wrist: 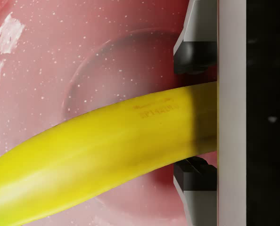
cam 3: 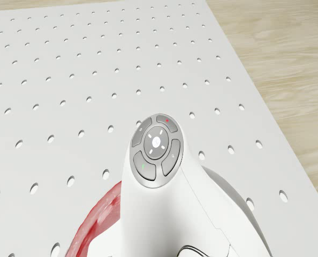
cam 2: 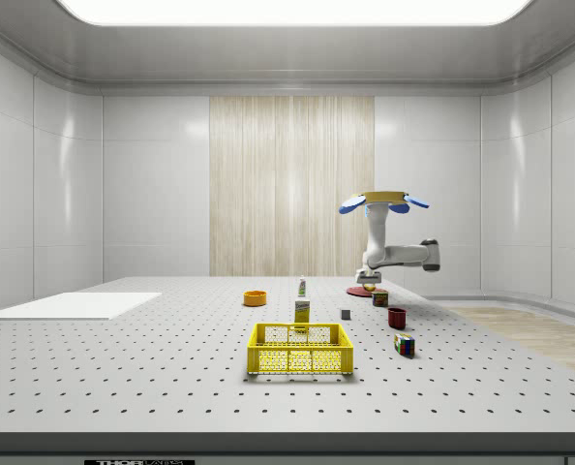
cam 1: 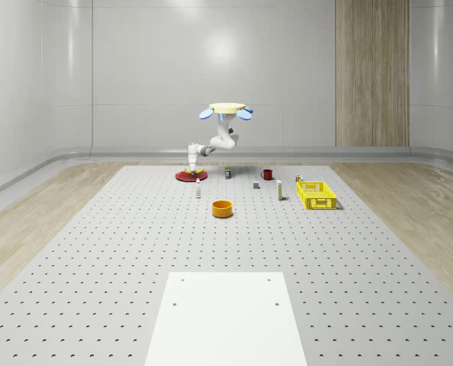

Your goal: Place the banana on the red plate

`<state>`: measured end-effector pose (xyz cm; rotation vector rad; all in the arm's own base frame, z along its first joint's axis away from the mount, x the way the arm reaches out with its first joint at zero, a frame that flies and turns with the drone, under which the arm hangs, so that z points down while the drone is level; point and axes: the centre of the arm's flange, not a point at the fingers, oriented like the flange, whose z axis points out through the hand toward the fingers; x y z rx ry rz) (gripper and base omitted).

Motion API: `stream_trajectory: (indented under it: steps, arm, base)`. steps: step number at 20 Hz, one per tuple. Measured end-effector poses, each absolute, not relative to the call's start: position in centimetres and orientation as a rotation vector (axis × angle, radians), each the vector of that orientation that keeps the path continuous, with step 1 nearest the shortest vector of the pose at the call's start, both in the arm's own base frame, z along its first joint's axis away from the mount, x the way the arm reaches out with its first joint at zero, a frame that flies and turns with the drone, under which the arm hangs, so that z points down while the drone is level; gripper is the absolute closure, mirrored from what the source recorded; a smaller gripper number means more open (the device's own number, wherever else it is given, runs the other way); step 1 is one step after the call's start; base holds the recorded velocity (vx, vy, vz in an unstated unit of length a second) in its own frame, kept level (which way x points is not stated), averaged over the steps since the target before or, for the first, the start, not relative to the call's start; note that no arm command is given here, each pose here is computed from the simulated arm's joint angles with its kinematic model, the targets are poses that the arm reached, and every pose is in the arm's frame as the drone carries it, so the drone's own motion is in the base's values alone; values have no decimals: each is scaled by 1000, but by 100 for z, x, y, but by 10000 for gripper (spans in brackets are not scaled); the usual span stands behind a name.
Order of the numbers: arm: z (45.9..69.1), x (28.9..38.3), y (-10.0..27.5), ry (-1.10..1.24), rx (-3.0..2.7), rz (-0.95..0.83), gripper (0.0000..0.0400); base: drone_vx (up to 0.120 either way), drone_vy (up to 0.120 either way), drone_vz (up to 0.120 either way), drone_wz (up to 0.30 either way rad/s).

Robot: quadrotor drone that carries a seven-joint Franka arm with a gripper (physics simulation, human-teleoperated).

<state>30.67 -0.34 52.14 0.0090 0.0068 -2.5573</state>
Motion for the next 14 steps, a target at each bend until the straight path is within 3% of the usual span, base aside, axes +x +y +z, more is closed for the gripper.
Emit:
stream_trajectory:
  steps: [5, 14]
  arm:
    - [5122, 3068, -32, 4, 5, -2585, 30]
    - [4909, 3068, -32, 2, 3, -2600, 3]
  base:
    - [0, 0, 0, 0]
    - [0, 0, 0, 0]
